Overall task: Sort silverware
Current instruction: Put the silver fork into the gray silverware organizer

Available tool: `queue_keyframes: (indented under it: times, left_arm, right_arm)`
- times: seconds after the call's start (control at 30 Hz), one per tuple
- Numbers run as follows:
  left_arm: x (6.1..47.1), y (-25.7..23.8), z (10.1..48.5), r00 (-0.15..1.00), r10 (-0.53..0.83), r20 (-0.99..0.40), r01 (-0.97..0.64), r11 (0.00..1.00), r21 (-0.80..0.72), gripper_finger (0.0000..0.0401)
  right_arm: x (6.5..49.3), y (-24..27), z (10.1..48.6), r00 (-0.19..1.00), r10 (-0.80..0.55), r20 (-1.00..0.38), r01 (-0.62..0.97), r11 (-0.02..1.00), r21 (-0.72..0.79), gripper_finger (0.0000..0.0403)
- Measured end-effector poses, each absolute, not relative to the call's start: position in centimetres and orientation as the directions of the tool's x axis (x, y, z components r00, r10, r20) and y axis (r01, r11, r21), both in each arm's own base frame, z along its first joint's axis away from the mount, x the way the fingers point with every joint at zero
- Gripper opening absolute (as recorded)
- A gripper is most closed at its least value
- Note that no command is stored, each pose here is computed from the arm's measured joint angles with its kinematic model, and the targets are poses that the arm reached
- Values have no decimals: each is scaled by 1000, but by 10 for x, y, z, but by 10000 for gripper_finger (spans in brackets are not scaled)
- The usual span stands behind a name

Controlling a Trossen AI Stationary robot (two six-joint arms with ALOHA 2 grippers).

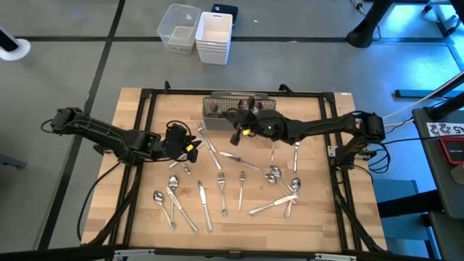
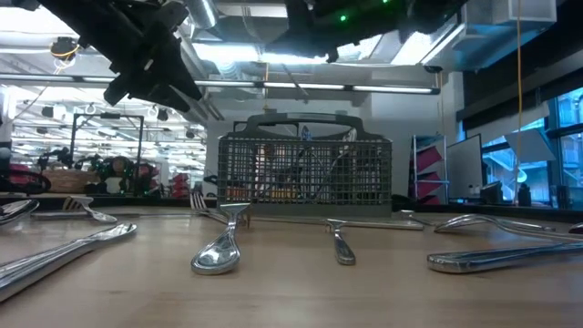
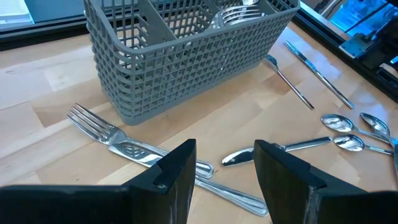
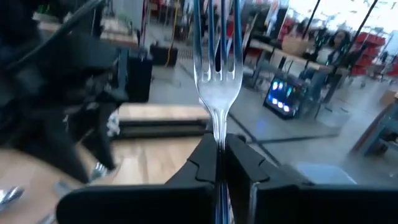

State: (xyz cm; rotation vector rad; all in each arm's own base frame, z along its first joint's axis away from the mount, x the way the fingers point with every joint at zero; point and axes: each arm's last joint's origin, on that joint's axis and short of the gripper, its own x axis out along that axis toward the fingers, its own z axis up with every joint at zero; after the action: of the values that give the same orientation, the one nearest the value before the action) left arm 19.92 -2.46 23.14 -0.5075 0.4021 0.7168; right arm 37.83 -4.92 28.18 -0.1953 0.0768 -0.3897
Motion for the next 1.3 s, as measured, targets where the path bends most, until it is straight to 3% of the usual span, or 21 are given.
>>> queue_keyframes:
  times: [0.37, 0.67, 1.03, 1.3]
  left_arm:
    - [199, -25, 231, 688, 516, -511, -708, 634, -312, 155]
    - [199, -25, 231, 687, 516, -511, -709, 629, -319, 155]
    - [199, -26, 229, 695, 465, -548, -709, 566, -420, 155]
    - [193, -28, 222, 668, 348, -658, -740, 406, -536, 155]
  right_arm:
    - [395, -110, 236, 917, -399, 3, 391, 896, -213, 16]
    - [398, -128, 205, 914, -393, -105, 363, 904, -223, 29]
    - [398, -127, 205, 910, -400, -111, 370, 902, -225, 87]
    - [396, -122, 219, 917, -392, -75, 368, 903, -221, 99]
